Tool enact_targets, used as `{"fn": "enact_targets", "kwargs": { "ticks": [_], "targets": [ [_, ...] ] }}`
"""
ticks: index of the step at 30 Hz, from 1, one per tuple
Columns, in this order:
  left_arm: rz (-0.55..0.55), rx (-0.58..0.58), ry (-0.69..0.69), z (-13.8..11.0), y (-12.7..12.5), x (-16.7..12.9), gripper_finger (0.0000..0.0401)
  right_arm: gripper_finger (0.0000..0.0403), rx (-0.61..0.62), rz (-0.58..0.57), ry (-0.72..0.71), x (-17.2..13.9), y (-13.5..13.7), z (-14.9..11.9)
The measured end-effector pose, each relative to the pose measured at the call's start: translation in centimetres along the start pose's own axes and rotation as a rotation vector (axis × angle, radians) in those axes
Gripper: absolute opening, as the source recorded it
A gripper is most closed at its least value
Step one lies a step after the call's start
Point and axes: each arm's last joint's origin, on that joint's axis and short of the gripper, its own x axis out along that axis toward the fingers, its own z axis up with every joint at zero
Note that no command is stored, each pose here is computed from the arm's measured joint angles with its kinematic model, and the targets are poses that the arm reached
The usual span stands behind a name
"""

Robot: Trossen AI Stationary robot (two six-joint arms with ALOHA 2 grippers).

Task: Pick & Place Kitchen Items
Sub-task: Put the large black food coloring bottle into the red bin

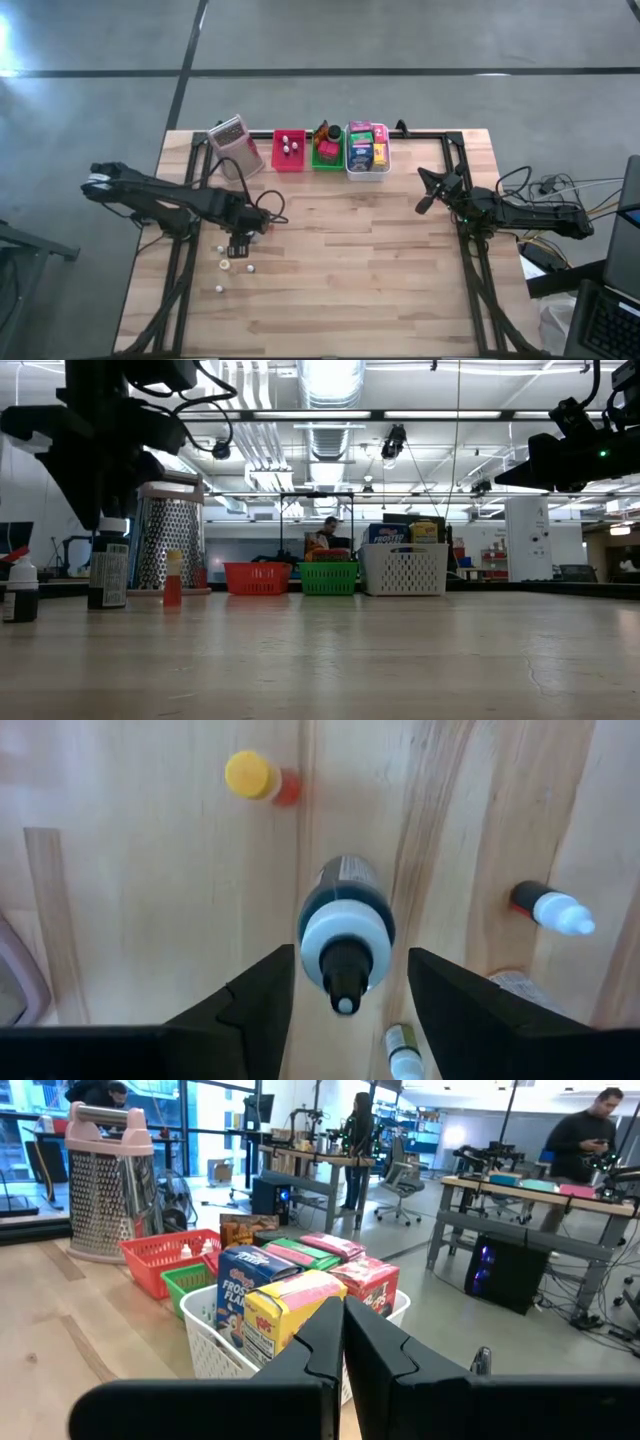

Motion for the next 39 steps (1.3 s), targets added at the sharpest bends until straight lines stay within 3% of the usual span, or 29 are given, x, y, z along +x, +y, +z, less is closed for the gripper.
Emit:
{"fn": "enact_targets", "kwargs": {
  "ticks": [23,39],
  "targets": [
    [0.046,0.026,-0.042,0.17,0.09,0.61,0.0199,0.0008,0.000,0.000,0.000,0.00,0.00,0.00],
    [0.042,0.030,-0.044,0.16,0.08,0.57,0.0138,0.0008,0.000,0.000,0.000,0.00,0.00,0.00]
  ]
}}
